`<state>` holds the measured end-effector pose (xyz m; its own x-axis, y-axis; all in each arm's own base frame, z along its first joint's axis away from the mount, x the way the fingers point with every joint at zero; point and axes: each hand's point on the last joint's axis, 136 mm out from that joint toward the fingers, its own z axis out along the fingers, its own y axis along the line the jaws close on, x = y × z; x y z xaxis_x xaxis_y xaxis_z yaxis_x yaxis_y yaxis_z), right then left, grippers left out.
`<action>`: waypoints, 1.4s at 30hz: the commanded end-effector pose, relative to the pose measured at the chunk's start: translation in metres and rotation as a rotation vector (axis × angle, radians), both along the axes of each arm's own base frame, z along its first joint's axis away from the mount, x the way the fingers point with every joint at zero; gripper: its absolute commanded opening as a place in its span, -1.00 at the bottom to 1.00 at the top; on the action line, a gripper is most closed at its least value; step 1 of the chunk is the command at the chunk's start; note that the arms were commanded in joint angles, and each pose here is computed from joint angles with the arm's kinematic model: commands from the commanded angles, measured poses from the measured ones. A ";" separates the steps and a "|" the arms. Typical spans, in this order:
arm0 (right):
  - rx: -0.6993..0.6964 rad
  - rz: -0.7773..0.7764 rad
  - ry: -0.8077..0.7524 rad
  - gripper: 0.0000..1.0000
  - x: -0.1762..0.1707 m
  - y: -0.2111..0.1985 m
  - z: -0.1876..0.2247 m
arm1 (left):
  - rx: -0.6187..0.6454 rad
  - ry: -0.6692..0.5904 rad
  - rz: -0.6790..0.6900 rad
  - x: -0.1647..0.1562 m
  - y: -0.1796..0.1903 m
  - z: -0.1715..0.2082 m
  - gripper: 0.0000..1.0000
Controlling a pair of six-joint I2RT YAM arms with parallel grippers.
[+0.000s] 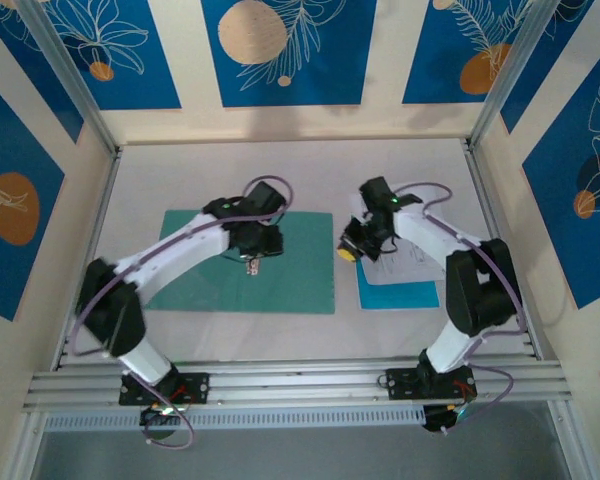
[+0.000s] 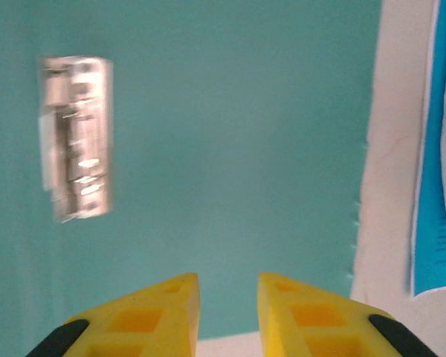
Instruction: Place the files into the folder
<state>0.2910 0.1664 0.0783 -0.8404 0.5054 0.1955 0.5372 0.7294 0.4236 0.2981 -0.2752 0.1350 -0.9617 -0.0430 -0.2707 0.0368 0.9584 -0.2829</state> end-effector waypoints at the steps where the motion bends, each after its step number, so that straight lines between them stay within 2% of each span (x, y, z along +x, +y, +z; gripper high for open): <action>1: -0.015 -0.021 0.071 -0.78 -0.030 -0.022 -0.010 | -0.044 0.028 -0.144 0.002 -0.050 -0.009 -0.51; 5: -0.026 -0.049 0.112 -0.77 -0.047 -0.036 -0.020 | 0.020 0.068 -0.170 0.014 -0.071 -0.042 -0.60; 11: -0.053 -0.071 0.202 -0.76 -0.063 -0.040 -0.035 | 0.076 0.130 -0.189 0.017 -0.077 -0.087 -0.68; 14: -0.085 -0.050 0.190 -0.58 -0.064 -0.043 -0.031 | 0.085 0.148 -0.202 0.012 -0.080 -0.099 -0.69; 16: -0.113 -0.013 0.172 -0.48 -0.065 -0.043 -0.027 | 0.077 0.155 -0.199 0.007 -0.081 -0.104 -0.71; 20: -0.174 0.062 0.187 -0.47 -0.074 -0.041 -0.032 | 0.045 0.180 -0.198 -0.003 -0.086 -0.117 -0.76; 27: -0.227 0.052 0.228 -0.47 -0.076 -0.048 -0.047 | 0.016 0.203 -0.234 -0.019 -0.096 -0.129 -0.78; 42: -0.187 0.032 0.265 -0.49 -0.074 -0.049 -0.060 | 0.003 0.225 -0.261 -0.022 -0.118 -0.142 -0.80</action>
<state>0.2164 0.1170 0.0185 -0.7947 0.5293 0.2972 0.5803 0.8062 0.1157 0.2921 -0.3964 0.0223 -0.9720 0.1959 -0.1295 0.2295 0.9097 -0.3461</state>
